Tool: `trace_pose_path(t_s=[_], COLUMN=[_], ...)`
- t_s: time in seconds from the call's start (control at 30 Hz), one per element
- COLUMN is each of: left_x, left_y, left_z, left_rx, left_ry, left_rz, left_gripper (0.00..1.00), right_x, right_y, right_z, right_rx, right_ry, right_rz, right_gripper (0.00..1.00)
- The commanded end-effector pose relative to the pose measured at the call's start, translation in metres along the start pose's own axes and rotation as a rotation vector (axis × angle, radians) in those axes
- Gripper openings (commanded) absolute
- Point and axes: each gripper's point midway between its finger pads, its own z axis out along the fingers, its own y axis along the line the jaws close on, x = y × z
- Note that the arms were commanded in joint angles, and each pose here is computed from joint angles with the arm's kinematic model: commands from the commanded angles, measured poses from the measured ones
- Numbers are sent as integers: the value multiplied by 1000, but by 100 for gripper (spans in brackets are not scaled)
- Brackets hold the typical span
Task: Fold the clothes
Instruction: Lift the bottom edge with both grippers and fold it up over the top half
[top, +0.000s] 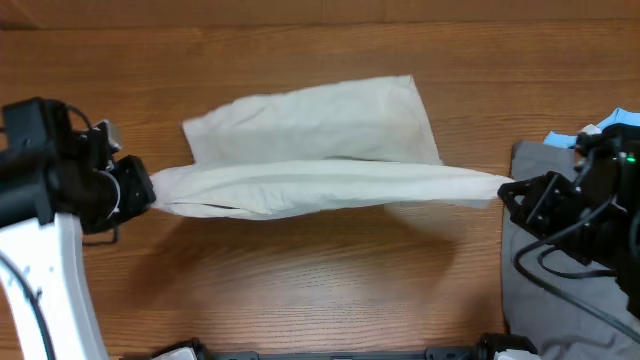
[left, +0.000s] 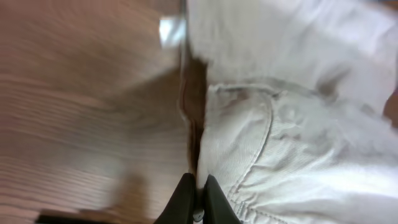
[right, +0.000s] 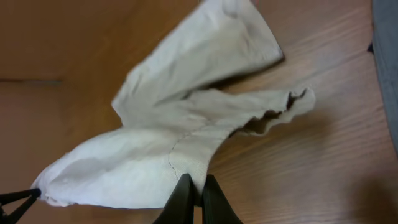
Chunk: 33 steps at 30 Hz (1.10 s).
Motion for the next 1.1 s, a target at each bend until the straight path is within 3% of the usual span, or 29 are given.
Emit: trace_pose_path(t_s=[0.0, 0.27, 0.6, 0.83, 1.07], left_x=[-12, -31, -31, -63, -100], left_y=[14, 28, 56, 59, 53], left_z=[-22, 10, 117, 156, 170], left_rx=[-88, -150, -194, -178, -156], left_ry=[-123, -90, 126, 67, -60], left_rz=[-16, -26, -62, -53, -13], left_gripper=[4, 4, 4, 4, 4], right_x=[-16, -60, -76, -89, -117], right_y=[-4, -19, -14, -20, -19], right_z=[8, 89, 205, 270, 284], right_rx=[44, 106, 80, 82, 55], right_ry=[-17, 115, 264, 259, 160], right_rz=[4, 31, -35, -59, -84], right_gripper=[4, 4, 4, 4, 4])
